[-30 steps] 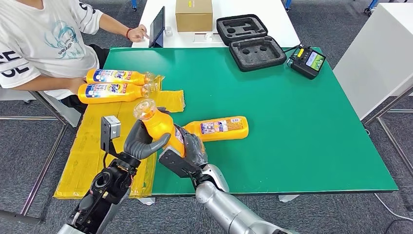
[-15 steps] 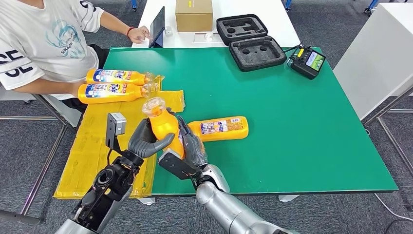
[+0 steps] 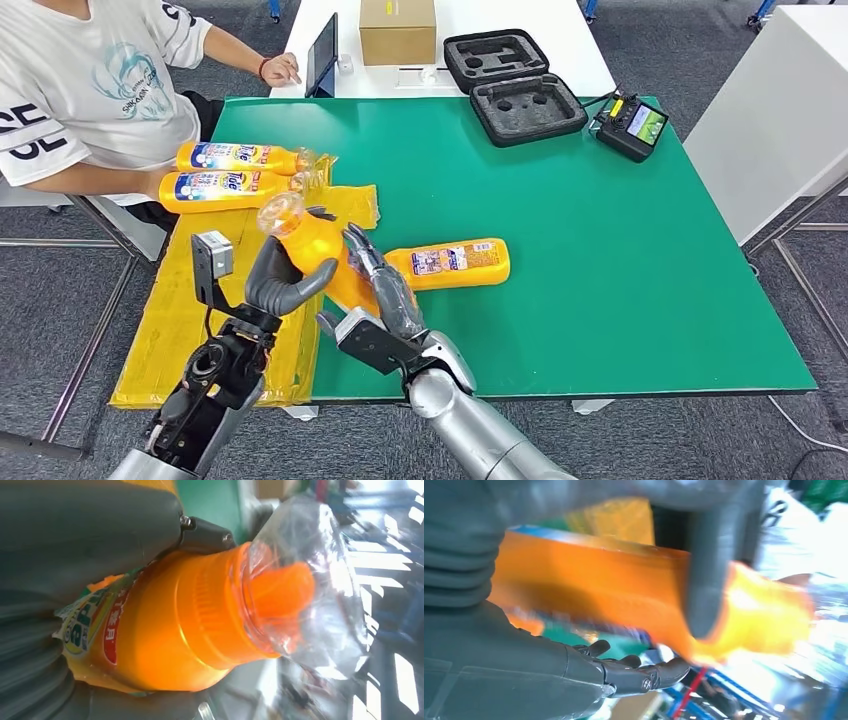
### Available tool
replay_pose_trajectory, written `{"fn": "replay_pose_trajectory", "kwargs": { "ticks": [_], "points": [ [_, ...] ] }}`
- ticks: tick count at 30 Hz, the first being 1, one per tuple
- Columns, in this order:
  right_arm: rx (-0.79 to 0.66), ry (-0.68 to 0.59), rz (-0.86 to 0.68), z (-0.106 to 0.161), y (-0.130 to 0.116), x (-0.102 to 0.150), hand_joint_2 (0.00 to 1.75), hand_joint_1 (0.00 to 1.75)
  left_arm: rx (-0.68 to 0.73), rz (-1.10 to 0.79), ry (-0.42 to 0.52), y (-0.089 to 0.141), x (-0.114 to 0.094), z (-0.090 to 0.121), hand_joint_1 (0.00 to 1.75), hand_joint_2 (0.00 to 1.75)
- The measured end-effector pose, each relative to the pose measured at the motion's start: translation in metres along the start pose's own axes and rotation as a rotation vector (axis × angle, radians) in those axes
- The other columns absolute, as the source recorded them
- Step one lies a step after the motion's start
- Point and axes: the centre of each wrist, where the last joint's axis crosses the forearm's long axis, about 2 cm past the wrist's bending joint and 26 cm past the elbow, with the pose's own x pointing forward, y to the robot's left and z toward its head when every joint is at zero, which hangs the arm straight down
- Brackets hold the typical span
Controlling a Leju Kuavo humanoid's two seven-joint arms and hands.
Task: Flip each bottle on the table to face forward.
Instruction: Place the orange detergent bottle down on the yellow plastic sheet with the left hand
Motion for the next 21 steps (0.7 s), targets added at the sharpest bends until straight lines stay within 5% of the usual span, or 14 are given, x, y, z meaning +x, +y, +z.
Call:
{"fn": "replay_pose_trajectory", "kwargs": {
  "ticks": [8,15,21],
  "points": [
    [-0.019,-0.089,-0.119,-0.006,-0.005,0.015,0.00,0.00,0.124,-0.071,-0.062,0.018,0.005,0.002,1.75,1.75],
    [-0.099,-0.220,-0.220,-0.009,-0.025,0.046,0.00,0.00,0.412,-0.409,-0.313,0.066,0.039,-0.001,1.75,1.75],
    [-0.208,-0.333,-0.211,-0.014,-0.042,0.073,0.00,0.00,0.533,-0.560,-0.406,0.090,0.057,-0.002,1.75,1.75]
  ]
}}
